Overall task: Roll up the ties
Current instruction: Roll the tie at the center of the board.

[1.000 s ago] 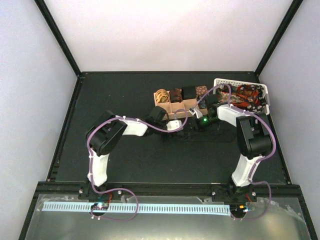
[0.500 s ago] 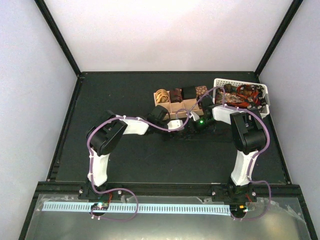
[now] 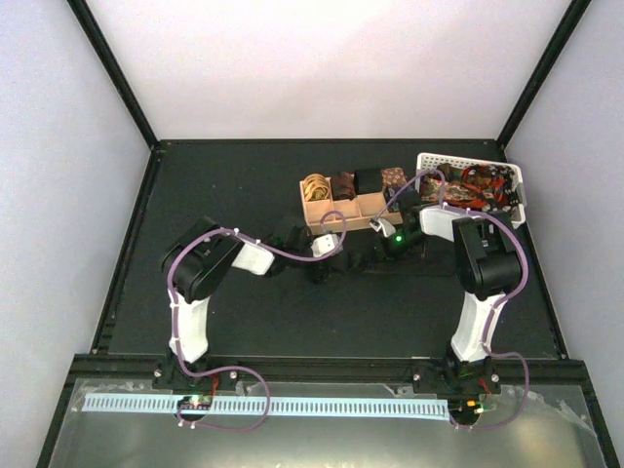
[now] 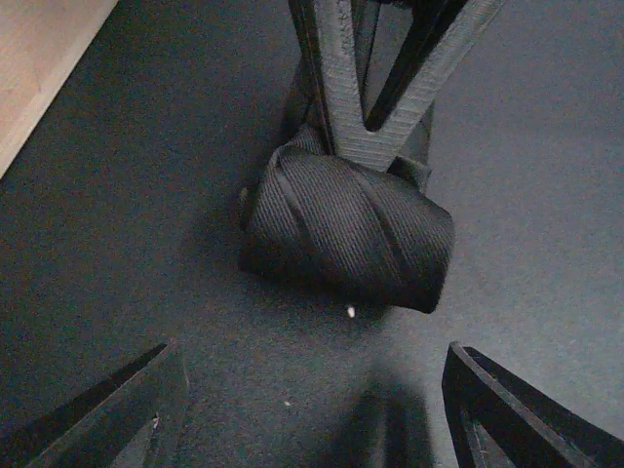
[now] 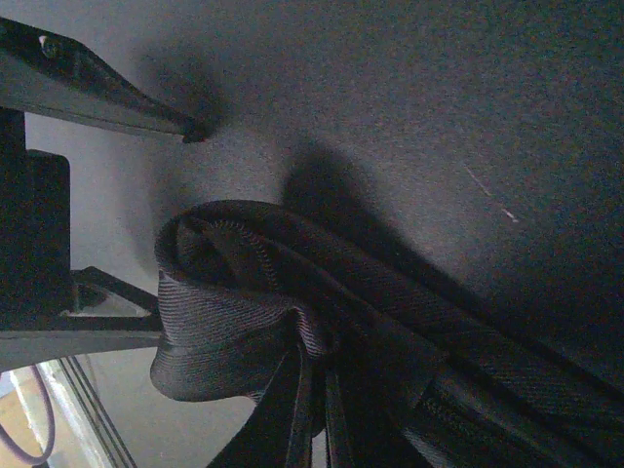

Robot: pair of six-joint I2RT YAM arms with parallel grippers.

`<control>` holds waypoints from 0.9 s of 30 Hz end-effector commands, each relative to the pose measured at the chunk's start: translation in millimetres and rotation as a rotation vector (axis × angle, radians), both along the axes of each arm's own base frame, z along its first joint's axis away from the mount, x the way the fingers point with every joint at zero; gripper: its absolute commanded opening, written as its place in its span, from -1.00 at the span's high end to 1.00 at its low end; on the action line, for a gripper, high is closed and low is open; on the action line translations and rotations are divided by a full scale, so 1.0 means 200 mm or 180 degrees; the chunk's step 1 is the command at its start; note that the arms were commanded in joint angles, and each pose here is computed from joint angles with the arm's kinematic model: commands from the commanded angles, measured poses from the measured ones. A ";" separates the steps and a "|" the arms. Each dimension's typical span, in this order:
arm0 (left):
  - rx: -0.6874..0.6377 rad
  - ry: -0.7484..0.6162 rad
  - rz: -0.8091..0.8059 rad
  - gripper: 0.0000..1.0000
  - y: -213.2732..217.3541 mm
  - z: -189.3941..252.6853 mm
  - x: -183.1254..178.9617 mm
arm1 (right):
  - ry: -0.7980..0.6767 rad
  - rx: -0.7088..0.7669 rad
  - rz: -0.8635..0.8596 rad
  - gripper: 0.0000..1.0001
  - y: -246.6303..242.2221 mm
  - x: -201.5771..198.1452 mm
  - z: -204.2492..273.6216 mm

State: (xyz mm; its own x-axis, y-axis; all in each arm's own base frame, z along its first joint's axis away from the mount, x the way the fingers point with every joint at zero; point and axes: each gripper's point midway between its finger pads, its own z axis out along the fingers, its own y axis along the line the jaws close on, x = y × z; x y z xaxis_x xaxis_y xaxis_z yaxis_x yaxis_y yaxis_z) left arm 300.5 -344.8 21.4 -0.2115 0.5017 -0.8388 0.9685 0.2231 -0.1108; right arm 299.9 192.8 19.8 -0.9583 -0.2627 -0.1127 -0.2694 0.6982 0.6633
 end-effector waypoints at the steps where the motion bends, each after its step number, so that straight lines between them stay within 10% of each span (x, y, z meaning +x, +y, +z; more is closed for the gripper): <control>1: -0.0678 -0.0112 -0.0128 -0.50 -0.10 0.16 0.00 | 0.0160 -0.0409 -0.0016 0.98 -0.13 -0.06 -0.15; 27: -0.0677 -0.0071 -0.0169 -0.26 -0.31 -0.01 0.00 | 0.0328 -0.0280 0.0032 0.98 -0.10 -0.09 -0.20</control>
State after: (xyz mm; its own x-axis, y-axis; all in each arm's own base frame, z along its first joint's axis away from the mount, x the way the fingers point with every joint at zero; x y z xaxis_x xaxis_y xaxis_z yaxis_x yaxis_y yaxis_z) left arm 303.6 -401.8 24.9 -0.1725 0.3097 -0.9350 0.9789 0.1594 -0.1278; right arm 299.7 189.8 14.2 -0.9637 -0.2528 -0.0858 -0.2393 0.6758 0.6972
